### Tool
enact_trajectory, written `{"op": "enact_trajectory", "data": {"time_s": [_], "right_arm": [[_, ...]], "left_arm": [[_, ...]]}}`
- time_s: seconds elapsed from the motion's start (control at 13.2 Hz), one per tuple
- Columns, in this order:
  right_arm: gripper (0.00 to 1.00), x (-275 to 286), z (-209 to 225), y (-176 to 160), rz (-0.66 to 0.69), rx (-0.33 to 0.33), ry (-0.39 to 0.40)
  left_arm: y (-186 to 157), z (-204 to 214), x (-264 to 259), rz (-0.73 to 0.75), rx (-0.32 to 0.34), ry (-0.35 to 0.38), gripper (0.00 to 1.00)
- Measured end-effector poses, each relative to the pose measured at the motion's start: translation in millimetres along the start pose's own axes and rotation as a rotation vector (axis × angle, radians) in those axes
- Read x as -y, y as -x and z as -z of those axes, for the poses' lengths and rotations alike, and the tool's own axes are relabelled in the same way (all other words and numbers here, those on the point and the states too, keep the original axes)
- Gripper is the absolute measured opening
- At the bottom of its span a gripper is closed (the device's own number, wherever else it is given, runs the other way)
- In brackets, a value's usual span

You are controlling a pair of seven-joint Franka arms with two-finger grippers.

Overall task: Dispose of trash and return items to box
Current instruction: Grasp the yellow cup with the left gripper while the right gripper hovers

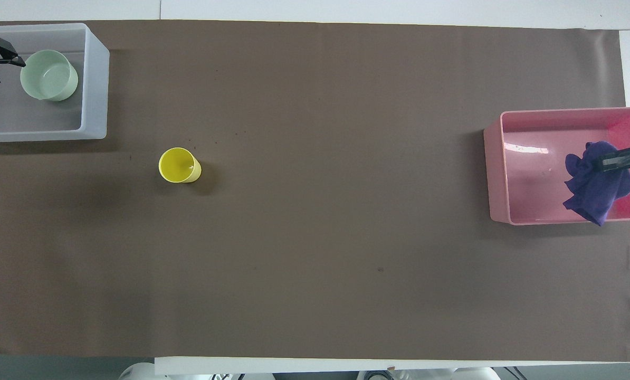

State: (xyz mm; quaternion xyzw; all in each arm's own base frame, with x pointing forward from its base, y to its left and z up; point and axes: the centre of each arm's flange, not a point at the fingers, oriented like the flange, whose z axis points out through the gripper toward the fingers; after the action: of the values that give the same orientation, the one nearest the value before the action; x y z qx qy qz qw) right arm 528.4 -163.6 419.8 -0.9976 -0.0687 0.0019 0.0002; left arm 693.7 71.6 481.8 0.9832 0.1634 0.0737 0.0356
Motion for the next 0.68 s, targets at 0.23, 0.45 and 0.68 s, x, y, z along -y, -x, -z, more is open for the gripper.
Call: {"op": "enact_trajectory", "data": {"time_s": [0.23, 0.45, 0.68], "right_arm": [[0.11, 3, -34, -1, 0.004, -0.007, 0.008], [0.11, 3, -43, 0, 0.004, -0.011, 0.011], [0.25, 3, -48, 1, 0.004, -0.004, 0.009]], "left_arm": [[87, 44, -85, -0.144, 0.109, -0.048, 1.00], [177, -12, -130, -0.209, 0.124, -0.049, 1.00], [241, -69, -143, -0.233, 0.110, -0.039, 1.00]]}}
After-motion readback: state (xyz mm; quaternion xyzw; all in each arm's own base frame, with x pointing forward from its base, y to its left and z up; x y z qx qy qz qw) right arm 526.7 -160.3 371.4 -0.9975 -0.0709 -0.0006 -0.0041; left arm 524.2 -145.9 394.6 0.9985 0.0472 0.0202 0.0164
